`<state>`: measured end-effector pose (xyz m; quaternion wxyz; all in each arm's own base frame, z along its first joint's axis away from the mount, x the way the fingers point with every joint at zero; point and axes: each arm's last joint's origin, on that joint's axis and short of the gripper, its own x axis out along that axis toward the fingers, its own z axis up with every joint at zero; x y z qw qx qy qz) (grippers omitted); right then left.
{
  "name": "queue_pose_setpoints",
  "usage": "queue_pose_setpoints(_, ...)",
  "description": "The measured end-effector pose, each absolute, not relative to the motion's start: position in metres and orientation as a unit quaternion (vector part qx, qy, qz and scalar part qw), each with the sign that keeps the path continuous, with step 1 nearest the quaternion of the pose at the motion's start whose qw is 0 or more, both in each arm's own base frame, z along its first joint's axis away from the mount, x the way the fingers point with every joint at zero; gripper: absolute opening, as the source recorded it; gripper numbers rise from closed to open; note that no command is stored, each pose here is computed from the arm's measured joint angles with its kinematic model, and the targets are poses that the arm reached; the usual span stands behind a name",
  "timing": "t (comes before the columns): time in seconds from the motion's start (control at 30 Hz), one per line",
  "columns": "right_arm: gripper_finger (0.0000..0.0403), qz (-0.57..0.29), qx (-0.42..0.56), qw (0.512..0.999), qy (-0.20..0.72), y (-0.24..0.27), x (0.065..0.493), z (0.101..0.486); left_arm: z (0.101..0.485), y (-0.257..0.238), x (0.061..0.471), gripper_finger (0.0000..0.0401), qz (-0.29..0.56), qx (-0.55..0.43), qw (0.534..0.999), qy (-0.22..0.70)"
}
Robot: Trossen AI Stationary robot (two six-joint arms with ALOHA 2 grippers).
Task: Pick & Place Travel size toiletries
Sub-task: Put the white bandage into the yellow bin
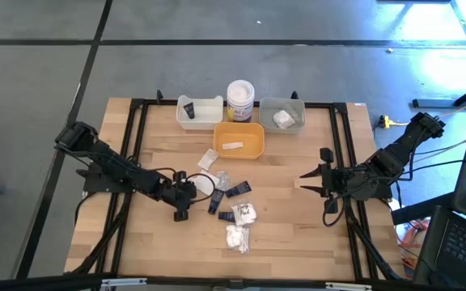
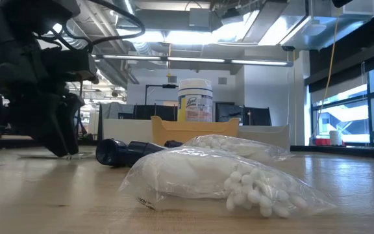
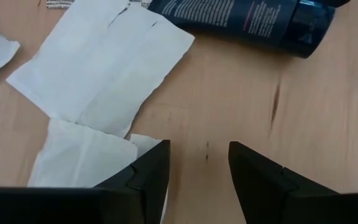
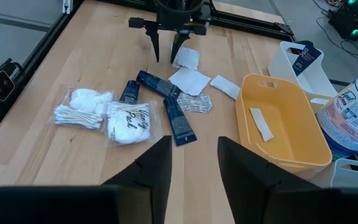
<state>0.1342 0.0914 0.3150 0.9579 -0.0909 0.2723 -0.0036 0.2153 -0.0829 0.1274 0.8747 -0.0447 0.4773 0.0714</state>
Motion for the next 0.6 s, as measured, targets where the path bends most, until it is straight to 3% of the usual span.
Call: queue_pose_setpoints(0.6,0.0168,-0.003,-0.091,0.958,0.272,0.0914,0.1342,0.3150,0.1277,-0.0816,0.2149,0.0154,0.082,-0.028,0.876,0.474)
